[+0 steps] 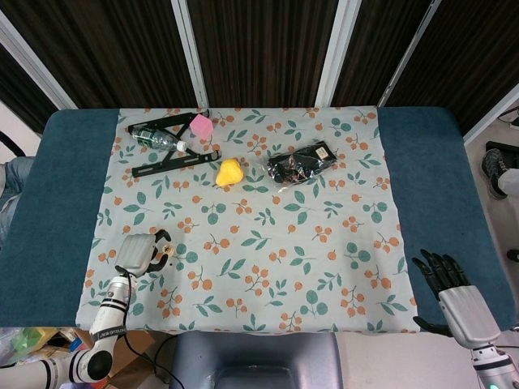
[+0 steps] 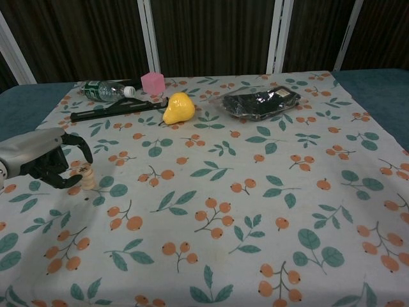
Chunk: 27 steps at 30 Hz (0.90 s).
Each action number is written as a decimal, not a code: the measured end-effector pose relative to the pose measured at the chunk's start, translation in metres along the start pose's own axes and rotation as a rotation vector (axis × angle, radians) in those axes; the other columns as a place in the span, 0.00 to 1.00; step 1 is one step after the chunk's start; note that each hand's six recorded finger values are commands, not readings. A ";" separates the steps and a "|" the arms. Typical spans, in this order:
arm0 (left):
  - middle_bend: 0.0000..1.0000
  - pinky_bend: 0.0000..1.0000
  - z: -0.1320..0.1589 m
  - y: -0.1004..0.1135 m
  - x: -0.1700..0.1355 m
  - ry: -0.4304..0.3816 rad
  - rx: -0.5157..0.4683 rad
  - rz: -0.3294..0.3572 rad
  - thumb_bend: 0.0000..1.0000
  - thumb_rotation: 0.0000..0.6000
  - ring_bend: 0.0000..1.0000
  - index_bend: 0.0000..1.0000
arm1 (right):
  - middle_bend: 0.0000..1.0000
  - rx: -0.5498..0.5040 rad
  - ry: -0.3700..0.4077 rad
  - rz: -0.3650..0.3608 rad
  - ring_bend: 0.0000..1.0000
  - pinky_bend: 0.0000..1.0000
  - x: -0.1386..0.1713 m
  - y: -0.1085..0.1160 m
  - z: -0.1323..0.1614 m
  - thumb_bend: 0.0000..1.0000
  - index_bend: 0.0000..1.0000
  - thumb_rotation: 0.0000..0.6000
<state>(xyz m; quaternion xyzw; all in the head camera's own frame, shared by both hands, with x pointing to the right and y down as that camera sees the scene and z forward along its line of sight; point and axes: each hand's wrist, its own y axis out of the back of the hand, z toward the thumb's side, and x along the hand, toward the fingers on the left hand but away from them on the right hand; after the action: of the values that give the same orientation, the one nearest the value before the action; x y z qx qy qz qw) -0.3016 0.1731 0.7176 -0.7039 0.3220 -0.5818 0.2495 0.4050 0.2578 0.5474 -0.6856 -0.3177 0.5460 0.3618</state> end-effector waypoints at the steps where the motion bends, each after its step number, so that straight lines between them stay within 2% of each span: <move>1: 1.00 1.00 0.000 0.001 0.000 -0.001 -0.001 0.000 0.41 1.00 1.00 0.37 | 0.00 0.000 0.001 -0.001 0.00 0.06 0.000 0.000 0.000 0.20 0.00 1.00; 5: 1.00 1.00 0.003 0.009 -0.006 -0.021 -0.019 0.019 0.41 1.00 1.00 0.36 | 0.00 0.001 0.000 0.001 0.00 0.06 0.000 0.000 0.000 0.20 0.00 1.00; 7: 0.95 1.00 0.004 0.016 -0.011 -0.038 -0.032 0.042 0.41 1.00 0.96 0.32 | 0.00 0.001 -0.001 -0.001 0.00 0.06 0.000 0.000 0.000 0.20 0.00 1.00; 8: 0.80 0.92 0.005 0.021 -0.015 -0.053 -0.042 0.059 0.41 1.00 0.81 0.27 | 0.00 0.001 -0.002 -0.001 0.00 0.06 0.001 0.000 -0.001 0.20 0.00 1.00; 9: 0.61 0.73 0.006 0.024 -0.019 -0.068 -0.052 0.071 0.41 1.00 0.61 0.22 | 0.00 0.002 -0.003 -0.001 0.00 0.06 0.001 0.000 -0.001 0.20 0.00 1.00; 11: 0.41 0.47 0.006 0.032 -0.031 -0.112 -0.077 0.091 0.41 1.00 0.38 0.17 | 0.00 0.005 -0.004 0.001 0.00 0.06 0.000 -0.001 -0.001 0.20 0.00 1.00; 12: 0.28 0.23 0.004 0.035 -0.037 -0.133 -0.087 0.099 0.41 1.00 0.21 0.13 | 0.00 0.007 -0.005 0.003 0.00 0.06 0.000 -0.001 -0.001 0.20 0.00 1.00; 13: 0.21 0.11 0.003 0.038 -0.044 -0.154 -0.094 0.107 0.41 1.00 0.12 0.11 | 0.00 0.008 -0.005 0.004 0.00 0.06 0.000 -0.002 -0.001 0.20 0.00 1.00; 14: 0.15 0.03 0.000 0.041 -0.056 -0.180 -0.100 0.119 0.41 1.00 0.06 0.10 | 0.00 0.011 -0.004 0.006 0.00 0.06 0.000 -0.002 0.000 0.20 0.00 1.00; 17: 0.05 0.00 -0.016 0.042 -0.092 -0.226 -0.115 0.148 0.41 1.00 0.00 0.06 | 0.00 0.019 -0.002 0.010 0.00 0.06 0.000 -0.004 0.001 0.20 0.00 1.00; 20: 0.00 0.00 -0.046 0.034 -0.130 -0.204 -0.117 0.159 0.41 1.00 0.00 0.02 | 0.00 0.022 0.001 0.012 0.00 0.06 -0.001 -0.006 0.003 0.20 0.00 1.00; 23: 0.00 0.00 -0.072 0.031 -0.145 -0.172 -0.088 0.166 0.41 1.00 0.00 0.00 | 0.00 0.027 0.007 0.012 0.00 0.06 -0.001 -0.007 0.005 0.20 0.00 1.00; 27: 0.00 0.00 -0.077 0.037 -0.153 -0.198 -0.072 0.202 0.41 1.00 0.00 0.00 | 0.00 0.030 0.015 0.014 0.00 0.06 0.001 -0.008 0.007 0.20 0.00 1.00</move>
<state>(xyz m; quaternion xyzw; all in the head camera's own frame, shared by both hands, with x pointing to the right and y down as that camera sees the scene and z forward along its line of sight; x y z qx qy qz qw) -0.4006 0.2640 0.6048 -0.7305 0.3855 -0.4696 0.3119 0.3977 0.2637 0.5530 -0.6862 -0.3020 0.5482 0.3707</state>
